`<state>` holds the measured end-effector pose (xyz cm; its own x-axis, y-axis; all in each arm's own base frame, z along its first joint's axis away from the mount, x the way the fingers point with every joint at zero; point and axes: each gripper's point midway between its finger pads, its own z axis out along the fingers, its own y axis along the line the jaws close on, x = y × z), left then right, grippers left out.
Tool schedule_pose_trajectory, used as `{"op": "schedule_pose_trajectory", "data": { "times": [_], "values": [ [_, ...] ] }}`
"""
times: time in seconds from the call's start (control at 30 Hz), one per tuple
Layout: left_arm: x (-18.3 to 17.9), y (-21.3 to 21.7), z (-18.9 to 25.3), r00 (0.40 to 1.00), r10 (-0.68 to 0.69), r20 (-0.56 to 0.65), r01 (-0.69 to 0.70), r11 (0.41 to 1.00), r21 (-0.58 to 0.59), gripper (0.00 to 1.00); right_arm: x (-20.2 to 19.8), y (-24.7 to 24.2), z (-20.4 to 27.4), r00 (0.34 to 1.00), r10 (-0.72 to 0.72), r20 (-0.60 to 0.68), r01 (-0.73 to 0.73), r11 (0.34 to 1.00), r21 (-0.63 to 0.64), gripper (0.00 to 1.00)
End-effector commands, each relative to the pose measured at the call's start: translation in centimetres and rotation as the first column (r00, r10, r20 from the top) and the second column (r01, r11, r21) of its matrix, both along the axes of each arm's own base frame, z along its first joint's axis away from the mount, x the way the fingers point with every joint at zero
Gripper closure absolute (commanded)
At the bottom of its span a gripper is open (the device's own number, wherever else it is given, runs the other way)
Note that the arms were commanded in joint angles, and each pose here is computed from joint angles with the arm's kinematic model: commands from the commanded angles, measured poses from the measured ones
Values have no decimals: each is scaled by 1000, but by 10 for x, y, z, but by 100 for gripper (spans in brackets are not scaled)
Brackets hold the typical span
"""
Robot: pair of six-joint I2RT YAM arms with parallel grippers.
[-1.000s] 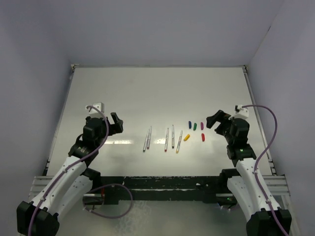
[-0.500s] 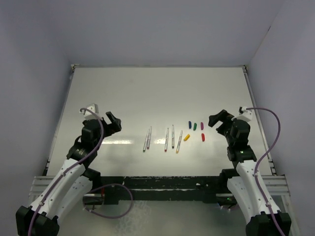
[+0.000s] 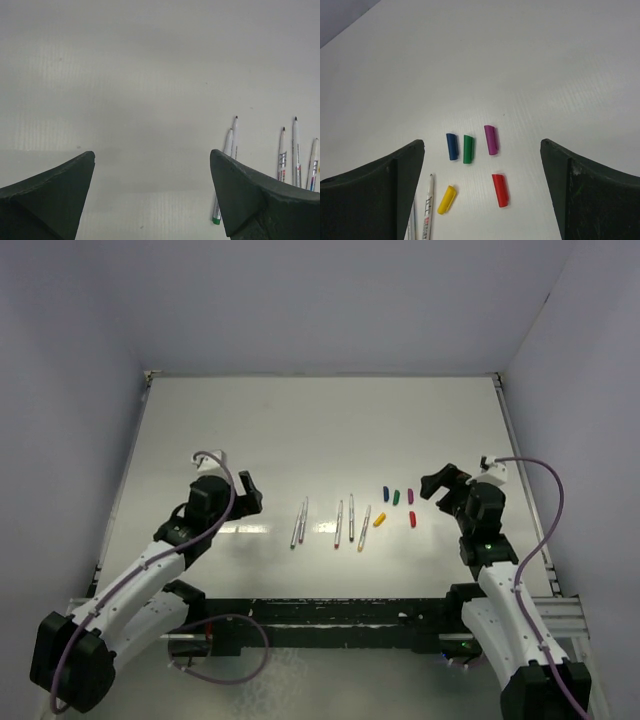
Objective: Insert the pens into the pen caps
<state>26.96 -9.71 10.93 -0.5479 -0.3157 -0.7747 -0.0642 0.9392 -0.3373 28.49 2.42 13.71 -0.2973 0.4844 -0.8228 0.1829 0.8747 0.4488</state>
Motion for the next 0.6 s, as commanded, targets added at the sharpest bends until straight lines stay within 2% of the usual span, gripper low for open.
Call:
{"op": "schedule_pose_trajectory", "data": {
  "times": [0.0,0.1,0.27,0.57],
  "values": [
    [4,-40,34,986,-97,135,89,994,59,1,10,11,7,999,47,0,-47,999,29,0],
    [-2,-54,29,987,-114,114,98,986,136,1,13,25,15,991,125,48,-127,991,45,0],
    [-3,-78,14,988,-143,49,130,970,207,1,15,26,25,987,122,103,-129,990,60,0],
    [-2,-92,16,984,-172,34,163,970,182,1,19,14,11,999,-12,40,5,987,162,0]
  ]
}}
